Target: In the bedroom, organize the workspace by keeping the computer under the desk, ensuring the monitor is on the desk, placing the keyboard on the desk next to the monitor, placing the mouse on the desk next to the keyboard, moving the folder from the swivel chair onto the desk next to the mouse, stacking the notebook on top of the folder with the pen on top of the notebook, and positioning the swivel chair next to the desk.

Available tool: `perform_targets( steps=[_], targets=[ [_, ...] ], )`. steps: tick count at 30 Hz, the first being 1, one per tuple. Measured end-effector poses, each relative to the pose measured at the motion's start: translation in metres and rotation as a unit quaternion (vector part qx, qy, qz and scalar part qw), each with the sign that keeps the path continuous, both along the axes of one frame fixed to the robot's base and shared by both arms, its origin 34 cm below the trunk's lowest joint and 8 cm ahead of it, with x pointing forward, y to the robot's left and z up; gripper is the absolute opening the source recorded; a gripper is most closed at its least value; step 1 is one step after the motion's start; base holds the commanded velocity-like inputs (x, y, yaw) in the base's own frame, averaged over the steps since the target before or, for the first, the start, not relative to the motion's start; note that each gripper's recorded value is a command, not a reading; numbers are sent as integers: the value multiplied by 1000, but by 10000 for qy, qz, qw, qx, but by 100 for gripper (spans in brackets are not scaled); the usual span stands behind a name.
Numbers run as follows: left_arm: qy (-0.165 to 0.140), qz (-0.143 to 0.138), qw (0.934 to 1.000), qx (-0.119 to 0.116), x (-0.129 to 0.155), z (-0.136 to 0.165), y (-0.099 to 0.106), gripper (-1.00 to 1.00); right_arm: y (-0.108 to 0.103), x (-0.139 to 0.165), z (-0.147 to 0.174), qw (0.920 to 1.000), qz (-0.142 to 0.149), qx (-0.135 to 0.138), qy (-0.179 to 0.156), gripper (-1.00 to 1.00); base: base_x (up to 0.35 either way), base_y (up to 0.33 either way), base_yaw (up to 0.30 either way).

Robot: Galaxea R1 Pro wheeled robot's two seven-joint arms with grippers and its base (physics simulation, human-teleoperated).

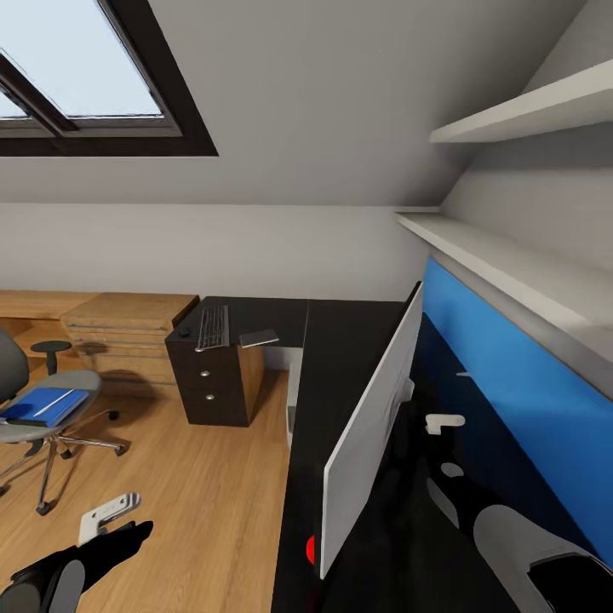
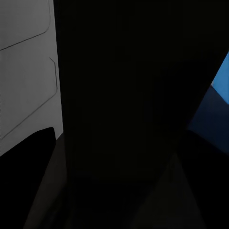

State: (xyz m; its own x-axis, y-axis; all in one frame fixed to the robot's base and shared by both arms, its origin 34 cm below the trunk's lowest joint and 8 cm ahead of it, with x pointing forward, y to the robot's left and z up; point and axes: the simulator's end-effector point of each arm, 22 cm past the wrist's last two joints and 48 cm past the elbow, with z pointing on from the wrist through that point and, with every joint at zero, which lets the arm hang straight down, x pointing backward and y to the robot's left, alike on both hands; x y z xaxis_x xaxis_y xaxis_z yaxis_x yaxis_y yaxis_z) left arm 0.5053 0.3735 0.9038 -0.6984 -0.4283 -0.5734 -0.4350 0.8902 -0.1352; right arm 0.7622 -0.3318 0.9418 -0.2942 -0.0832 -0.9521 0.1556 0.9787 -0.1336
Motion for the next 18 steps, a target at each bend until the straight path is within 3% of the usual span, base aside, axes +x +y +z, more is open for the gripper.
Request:
perform_targets(
  steps=[9, 18],
  targets=[
    [-3, -1, 10000, 4, 0, 0, 0, 100, -4, -1, 0, 10000, -40, 12, -4, -100, 0, -16, -183],
    [-1, 0, 10000, 9, 0, 0, 0, 100, -6, -1, 0, 10000, -53, 3, -5, -100, 0, -246, -10]
  ],
)
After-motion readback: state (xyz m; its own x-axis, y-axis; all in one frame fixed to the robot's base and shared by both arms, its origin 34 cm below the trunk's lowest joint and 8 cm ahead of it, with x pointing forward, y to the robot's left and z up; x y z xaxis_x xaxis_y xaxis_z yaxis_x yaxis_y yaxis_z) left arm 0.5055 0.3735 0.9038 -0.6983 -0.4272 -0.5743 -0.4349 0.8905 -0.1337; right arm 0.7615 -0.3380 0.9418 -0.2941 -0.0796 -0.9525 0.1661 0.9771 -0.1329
